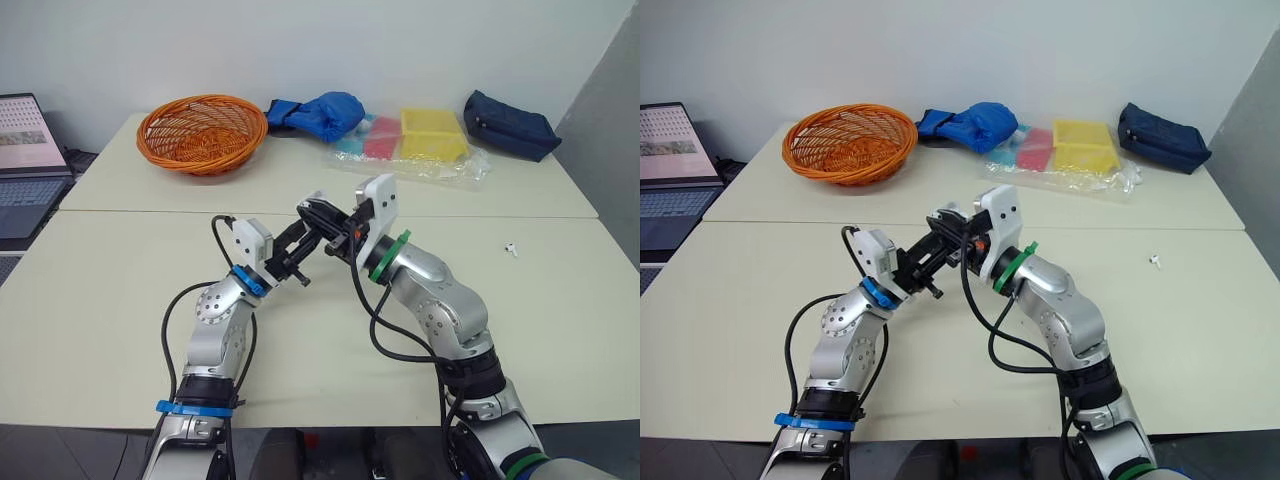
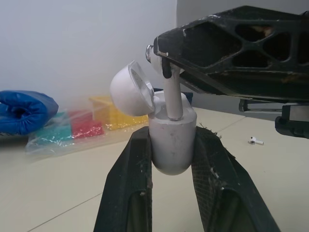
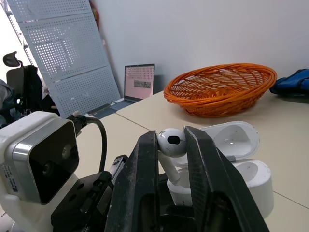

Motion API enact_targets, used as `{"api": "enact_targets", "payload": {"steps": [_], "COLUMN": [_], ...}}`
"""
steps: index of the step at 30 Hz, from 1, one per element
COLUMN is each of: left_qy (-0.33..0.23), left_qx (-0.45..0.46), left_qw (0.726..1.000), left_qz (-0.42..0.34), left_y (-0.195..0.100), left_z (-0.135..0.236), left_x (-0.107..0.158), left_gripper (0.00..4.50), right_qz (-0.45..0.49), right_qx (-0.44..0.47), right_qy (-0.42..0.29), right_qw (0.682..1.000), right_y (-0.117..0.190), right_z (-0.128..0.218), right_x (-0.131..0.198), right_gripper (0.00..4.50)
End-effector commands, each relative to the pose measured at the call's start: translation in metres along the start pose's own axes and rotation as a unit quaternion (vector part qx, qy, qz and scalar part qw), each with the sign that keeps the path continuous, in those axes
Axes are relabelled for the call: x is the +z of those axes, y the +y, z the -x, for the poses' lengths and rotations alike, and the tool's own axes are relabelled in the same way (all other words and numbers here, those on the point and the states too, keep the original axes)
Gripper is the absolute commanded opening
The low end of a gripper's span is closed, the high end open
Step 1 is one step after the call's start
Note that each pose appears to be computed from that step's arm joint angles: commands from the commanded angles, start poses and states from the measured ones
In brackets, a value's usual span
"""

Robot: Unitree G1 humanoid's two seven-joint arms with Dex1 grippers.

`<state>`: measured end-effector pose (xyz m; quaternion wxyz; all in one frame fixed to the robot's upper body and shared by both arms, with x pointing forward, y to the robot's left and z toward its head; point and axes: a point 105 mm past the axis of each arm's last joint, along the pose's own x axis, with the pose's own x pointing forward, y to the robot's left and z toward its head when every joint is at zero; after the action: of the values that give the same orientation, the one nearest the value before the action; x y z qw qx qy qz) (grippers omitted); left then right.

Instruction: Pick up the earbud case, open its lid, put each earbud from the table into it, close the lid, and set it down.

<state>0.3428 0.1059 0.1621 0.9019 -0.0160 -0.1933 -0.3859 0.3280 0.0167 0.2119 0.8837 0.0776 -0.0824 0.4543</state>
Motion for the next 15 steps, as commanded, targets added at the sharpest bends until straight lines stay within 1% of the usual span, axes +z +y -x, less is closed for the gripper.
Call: {"api": "enact_targets", "payload": {"steps": [1, 11, 15], "left_qy": [-0.042, -0.043, -0.042], "left_qx": [-0.013, -0.015, -0.016], "left_qw": [0.999, 0.999, 0.999], "left_qz": [-0.023, -0.019, -0.018], "left_y": [-0.0061, -0.0076, -0.0079], "left_z": [-0.0094, -0.0122, -0.0113], "left_x": [0.0253, 0.029, 0.0281], "left_gripper": [0.73, 0.73, 0.73], "right_qz": [0.002, 0.007, 0.005], "right_qx": [-0.009, -0.016, -0.027], "right_qy": [-0.01, -0.006, -0.013], "right_qw": [1.0, 1.0, 1.0], "right_y": [-0.0037, -0.006, -0.0118], "right_z": [0.0014, 0.0006, 0.0011], "right_x": [0.0036, 0.0001, 0.0032], "right_gripper": [0.41, 0.41, 0.41]}}
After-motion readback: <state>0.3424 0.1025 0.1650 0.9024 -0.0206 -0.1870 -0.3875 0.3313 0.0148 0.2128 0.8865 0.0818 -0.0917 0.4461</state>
